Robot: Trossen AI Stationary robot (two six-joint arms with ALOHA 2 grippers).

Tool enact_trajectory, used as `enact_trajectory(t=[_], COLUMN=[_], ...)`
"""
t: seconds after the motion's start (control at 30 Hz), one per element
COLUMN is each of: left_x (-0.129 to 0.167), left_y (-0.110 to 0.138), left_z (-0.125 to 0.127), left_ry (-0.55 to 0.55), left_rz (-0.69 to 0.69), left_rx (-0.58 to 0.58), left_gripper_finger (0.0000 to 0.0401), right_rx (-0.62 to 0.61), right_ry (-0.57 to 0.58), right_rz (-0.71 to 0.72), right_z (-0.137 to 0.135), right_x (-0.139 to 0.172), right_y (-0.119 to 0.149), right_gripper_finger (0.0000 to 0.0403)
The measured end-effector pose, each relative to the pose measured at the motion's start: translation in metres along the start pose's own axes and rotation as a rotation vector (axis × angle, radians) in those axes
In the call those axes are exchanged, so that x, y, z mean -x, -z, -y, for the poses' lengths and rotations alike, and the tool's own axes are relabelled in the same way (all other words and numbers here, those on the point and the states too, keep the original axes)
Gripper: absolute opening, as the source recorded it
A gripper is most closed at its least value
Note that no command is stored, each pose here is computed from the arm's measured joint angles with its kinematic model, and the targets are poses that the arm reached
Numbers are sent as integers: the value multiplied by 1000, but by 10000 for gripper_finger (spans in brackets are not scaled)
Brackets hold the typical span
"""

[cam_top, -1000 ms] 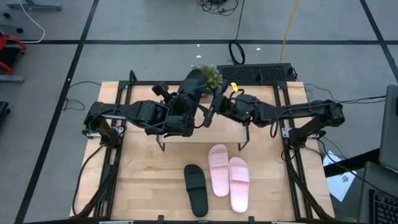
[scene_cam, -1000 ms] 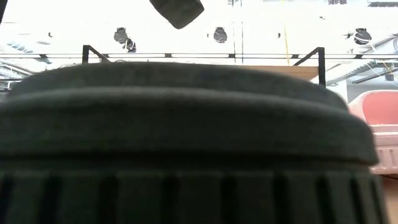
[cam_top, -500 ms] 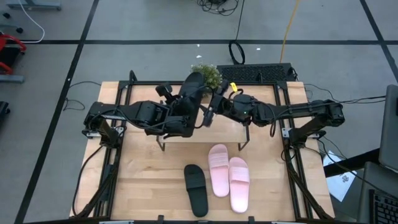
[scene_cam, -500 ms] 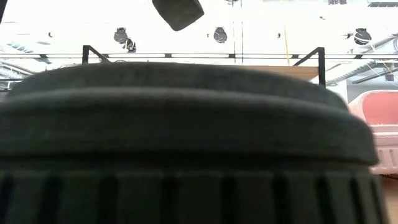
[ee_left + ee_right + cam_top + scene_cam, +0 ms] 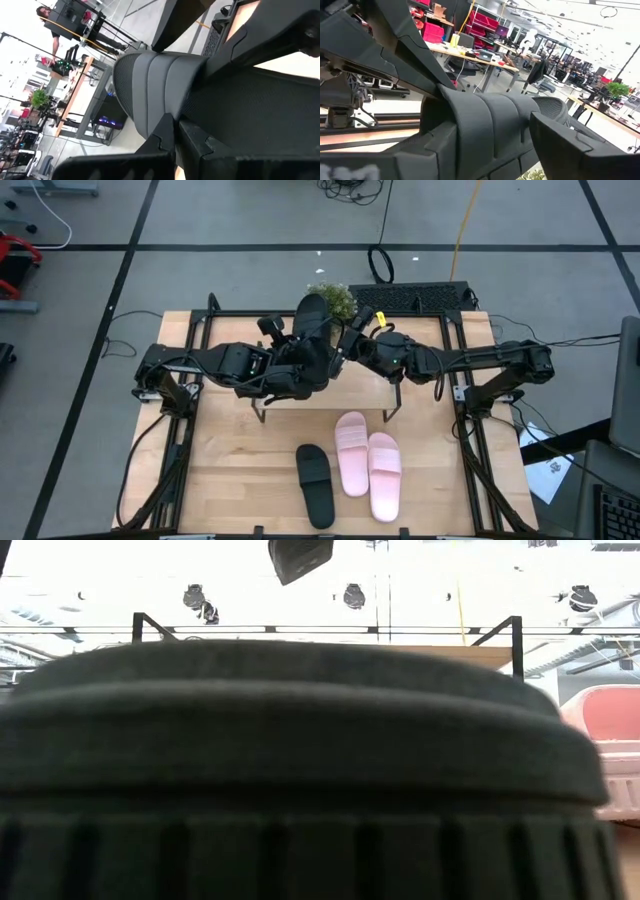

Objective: Pick and place slides into the shelf
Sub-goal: Put the black slide on the shelf

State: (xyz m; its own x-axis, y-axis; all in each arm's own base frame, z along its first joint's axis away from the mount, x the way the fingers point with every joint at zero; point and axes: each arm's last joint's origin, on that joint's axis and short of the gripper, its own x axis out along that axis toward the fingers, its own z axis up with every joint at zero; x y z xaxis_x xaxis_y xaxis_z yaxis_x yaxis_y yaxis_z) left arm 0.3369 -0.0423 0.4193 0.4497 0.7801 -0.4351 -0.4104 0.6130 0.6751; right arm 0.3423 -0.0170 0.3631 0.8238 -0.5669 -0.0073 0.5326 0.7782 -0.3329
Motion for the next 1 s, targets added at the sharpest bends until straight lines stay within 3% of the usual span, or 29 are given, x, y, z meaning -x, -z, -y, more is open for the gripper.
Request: enact_trajectory(t=[0.13, 0.37, 0.63, 0.83, 1.0], left_x=[-1, 0, 10, 46, 85], left_y=[0, 0, 2, 10, 18], left_z=[0, 0, 5, 8, -4], left_ry=[-1, 8, 18, 74, 90], left_rz=[-2, -2, 10, 84, 191], left_rx=[1, -4, -67, -213, -195], left_gripper_finger=[0, 0, 6, 29, 29], right_rx=[-1, -31, -72, -68, -77], right_ry=[-1, -35, -41, 37, 120], right_rz=[2, 16, 34, 9, -20], right_z=[0, -6, -13, -20, -27], right_x=[0, -1, -4, 2, 11], right_y=[0, 0, 2, 0, -2], right_gripper_finger=[151, 14, 5, 3, 2])
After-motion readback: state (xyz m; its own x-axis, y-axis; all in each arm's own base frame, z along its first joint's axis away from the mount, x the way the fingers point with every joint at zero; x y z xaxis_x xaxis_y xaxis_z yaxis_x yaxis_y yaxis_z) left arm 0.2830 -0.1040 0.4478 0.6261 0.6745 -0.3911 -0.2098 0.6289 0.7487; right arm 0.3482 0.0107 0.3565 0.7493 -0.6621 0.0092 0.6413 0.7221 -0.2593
